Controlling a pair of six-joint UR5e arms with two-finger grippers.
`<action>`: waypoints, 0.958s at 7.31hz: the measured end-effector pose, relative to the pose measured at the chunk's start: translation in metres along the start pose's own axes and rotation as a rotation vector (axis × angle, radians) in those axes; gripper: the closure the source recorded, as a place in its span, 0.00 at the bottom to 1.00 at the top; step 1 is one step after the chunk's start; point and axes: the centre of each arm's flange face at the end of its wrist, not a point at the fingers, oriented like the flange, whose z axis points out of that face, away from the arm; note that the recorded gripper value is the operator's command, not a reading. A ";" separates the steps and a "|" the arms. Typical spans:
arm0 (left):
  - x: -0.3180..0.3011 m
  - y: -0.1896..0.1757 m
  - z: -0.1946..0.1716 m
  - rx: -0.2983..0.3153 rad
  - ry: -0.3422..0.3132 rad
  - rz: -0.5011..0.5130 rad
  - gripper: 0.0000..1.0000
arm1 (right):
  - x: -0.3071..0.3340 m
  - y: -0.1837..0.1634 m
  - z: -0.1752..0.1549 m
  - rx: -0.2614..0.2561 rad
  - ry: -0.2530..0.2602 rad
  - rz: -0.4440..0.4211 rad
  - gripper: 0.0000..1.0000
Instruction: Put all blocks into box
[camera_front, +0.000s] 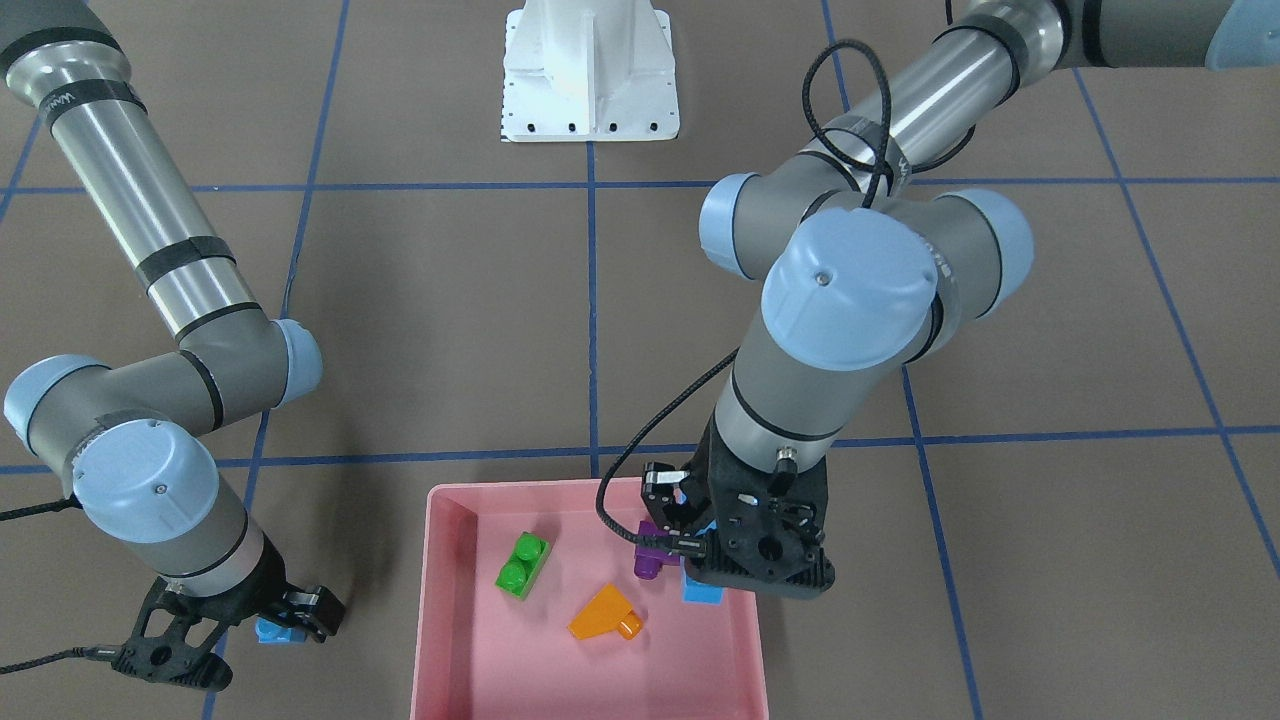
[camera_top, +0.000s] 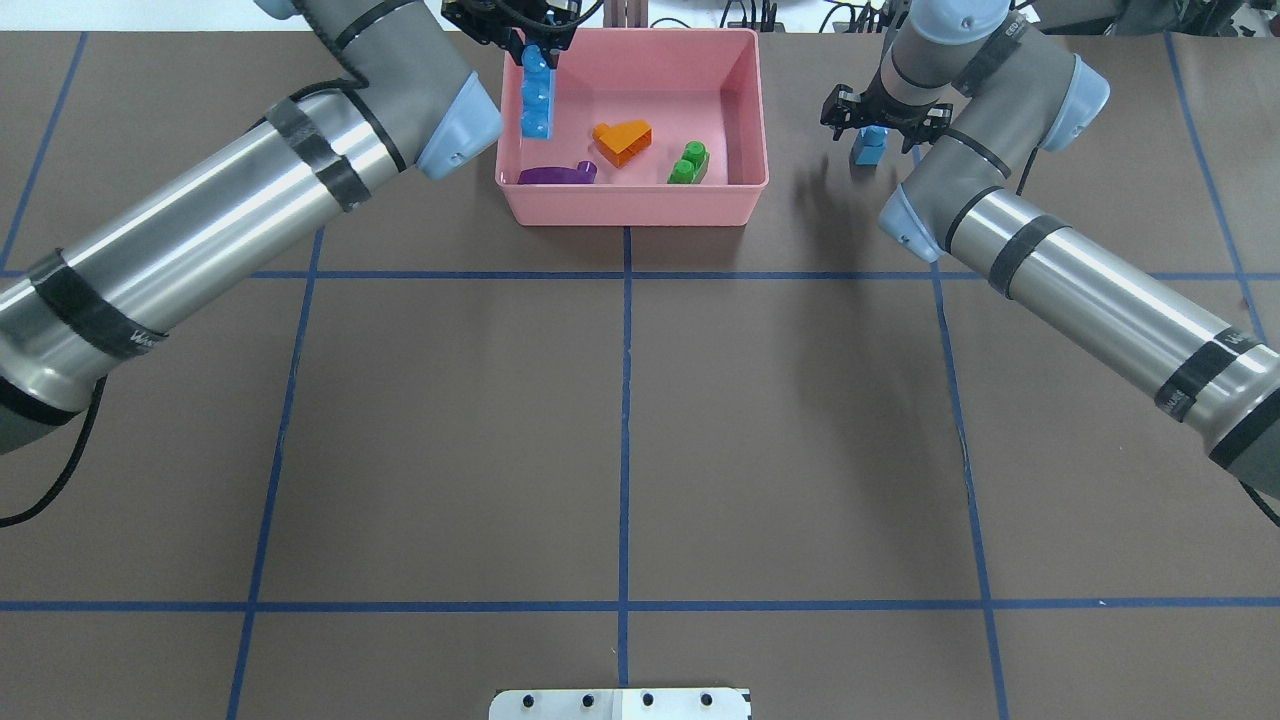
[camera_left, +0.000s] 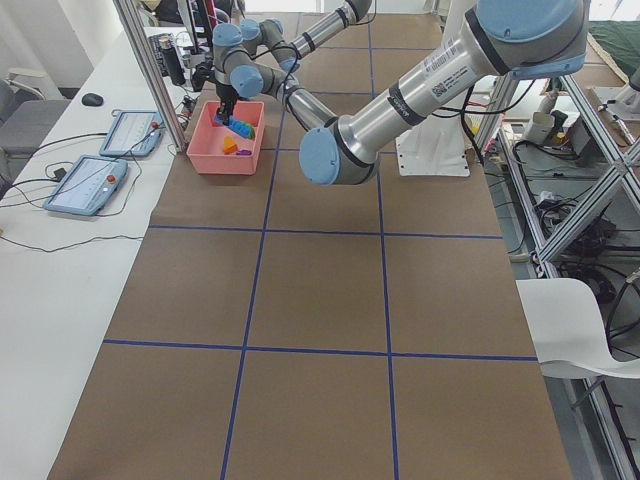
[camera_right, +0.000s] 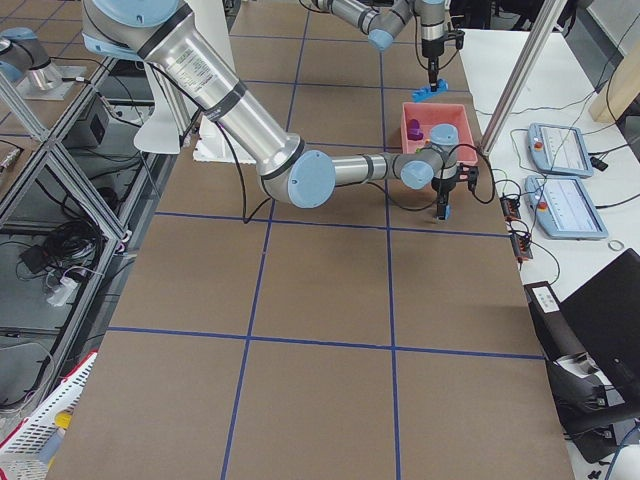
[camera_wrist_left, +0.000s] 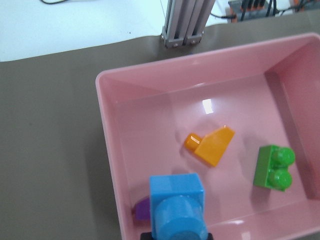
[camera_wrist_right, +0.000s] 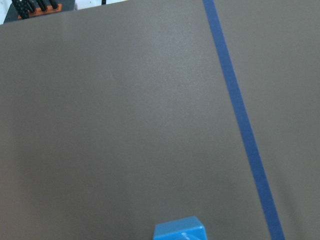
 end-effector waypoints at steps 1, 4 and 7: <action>0.002 -0.010 0.008 0.021 -0.003 -0.016 0.92 | 0.000 0.003 0.002 -0.004 0.001 -0.002 1.00; 0.007 -0.013 0.035 0.068 0.001 -0.029 0.00 | -0.004 -0.005 -0.012 -0.002 -0.025 -0.002 1.00; 0.014 -0.012 0.019 0.054 0.016 -0.029 0.00 | -0.067 -0.049 -0.096 -0.006 -0.068 0.063 1.00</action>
